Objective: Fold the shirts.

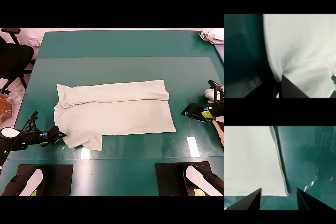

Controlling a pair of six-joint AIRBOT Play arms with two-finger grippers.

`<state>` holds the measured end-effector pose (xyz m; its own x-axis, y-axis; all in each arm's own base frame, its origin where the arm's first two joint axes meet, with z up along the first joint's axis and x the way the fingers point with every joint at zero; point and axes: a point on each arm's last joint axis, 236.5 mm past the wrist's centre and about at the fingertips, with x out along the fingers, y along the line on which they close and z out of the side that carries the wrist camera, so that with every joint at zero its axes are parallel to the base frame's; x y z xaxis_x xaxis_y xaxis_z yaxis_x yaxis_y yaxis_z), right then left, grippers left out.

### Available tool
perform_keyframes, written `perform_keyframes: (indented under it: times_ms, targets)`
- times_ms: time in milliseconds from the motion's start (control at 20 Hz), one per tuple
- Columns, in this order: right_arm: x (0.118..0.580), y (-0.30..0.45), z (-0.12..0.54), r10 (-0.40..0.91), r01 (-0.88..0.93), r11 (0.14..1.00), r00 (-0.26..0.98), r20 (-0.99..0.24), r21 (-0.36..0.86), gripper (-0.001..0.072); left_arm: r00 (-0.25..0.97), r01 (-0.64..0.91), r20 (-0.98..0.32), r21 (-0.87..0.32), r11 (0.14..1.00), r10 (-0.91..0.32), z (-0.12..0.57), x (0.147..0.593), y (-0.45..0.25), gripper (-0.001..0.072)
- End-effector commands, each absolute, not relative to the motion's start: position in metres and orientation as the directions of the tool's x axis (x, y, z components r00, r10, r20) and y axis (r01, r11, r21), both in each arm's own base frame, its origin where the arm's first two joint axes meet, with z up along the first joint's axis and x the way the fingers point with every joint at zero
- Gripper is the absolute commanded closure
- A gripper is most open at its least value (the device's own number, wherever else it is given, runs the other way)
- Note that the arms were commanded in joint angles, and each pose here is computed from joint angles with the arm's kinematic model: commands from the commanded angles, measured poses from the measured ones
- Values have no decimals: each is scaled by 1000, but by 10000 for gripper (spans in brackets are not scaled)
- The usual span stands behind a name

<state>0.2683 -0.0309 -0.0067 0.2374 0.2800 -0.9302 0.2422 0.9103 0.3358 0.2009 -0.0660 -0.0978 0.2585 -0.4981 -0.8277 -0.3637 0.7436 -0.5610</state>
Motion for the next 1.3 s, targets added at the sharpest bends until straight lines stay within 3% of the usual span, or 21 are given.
perform_keyframes:
  times_ms: [0,150,300,550,800,850,950,1050,1100,1250]
  targets:
    - [248,-30,-22,289,235,918,150,-946,318,207,259,-335,-821,-571,750,-509,-94,202,-68,680]
    - [217,-16,-51,411,278,875,5,-912,396,201,277,-303,-811,-582,755,-515,-85,210,-68,680]
    - [229,3,-62,548,328,781,49,-835,532,201,294,-277,-805,-588,760,-516,-75,219,-67,680]
    - [206,6,-89,579,391,764,-66,-812,513,202,297,-271,-801,-592,759,-519,-72,221,-67,680]
    - [201,20,-101,570,367,781,-89,-817,505,217,293,-271,-800,-595,757,-524,-71,220,-68,680]
    - [204,20,-103,559,357,790,-84,-825,499,294,291,-271,-800,-596,756,-526,-71,219,-69,680]
    - [210,19,-103,540,342,801,-59,-840,491,379,288,-270,-799,-596,756,-528,-71,218,-69,680]
    - [220,12,-99,506,327,815,-1,-862,478,595,289,-268,-799,-596,757,-527,-71,219,-69,680]
    - [224,7,-95,491,326,818,32,-870,474,660,289,-260,-799,-596,760,-528,-71,219,-69,680]
    - [224,-5,-80,475,344,810,88,-875,475,644,289,-247,-798,-595,765,-528,-71,219,-69,680]
